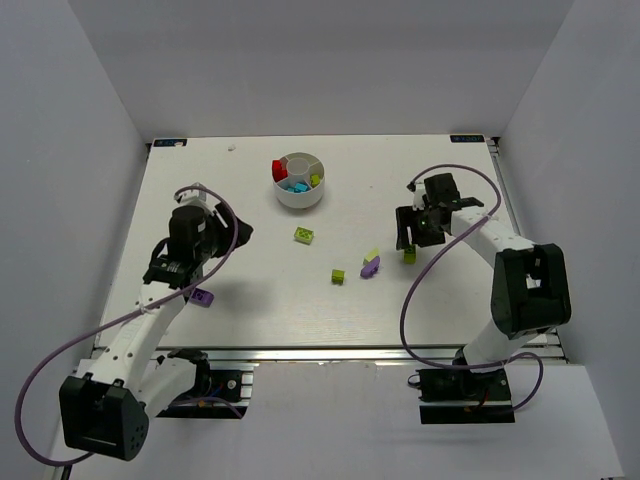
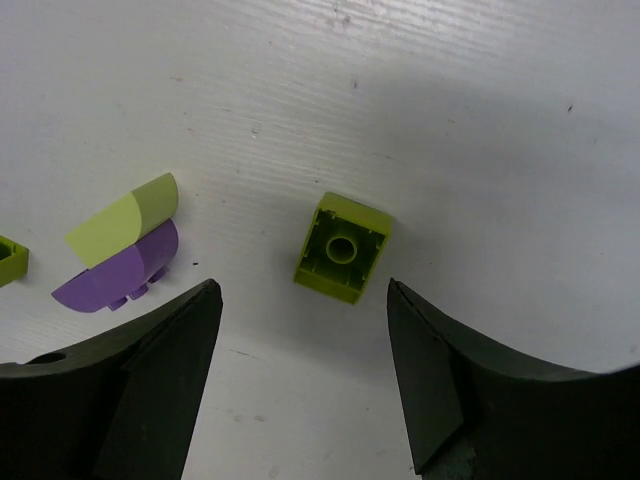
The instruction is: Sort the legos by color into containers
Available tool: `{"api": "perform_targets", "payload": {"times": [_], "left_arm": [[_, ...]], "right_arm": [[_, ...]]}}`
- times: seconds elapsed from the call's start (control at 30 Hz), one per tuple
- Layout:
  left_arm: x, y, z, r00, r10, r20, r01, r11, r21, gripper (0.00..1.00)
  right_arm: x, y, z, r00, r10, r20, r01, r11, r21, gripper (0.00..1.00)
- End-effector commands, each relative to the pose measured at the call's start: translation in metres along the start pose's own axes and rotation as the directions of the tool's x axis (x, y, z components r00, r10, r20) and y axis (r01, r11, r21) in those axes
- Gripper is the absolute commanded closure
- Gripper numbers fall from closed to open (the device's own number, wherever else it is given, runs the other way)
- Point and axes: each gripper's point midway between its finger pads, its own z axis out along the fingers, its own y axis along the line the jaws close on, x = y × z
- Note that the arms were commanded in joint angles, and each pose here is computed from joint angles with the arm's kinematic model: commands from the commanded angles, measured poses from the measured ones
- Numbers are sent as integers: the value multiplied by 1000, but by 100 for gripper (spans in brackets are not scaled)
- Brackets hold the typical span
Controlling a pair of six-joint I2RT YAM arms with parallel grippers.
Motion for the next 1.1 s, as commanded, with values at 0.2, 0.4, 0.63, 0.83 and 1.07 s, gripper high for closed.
{"api": "perform_targets", "payload": {"times": [0.2,0.4,0.63,0.83,1.07], "left_arm": [[-2,5,-13,998,-37,53,38,999,-13,29],[3,8,-20,996,-60,59,61,998,-7,29],[8,10,-25,996,-72,59,72,997,-6,29],[8,9,-25,995,-80,59,80,997,2,29],[13,9,-24,996,-82,45,81,997,11,29]], "right_arm": [[3,-12,13,981,190,-42,-186,978,95,33],[14,-25,24,968,244,-67,-228,957,182,37],[13,-28,29,969,241,-58,-226,955,192,47],[-9,-26,19,992,124,14,-124,981,150,75],[-92,15,-16,930,-197,312,220,975,-39,100]]}}
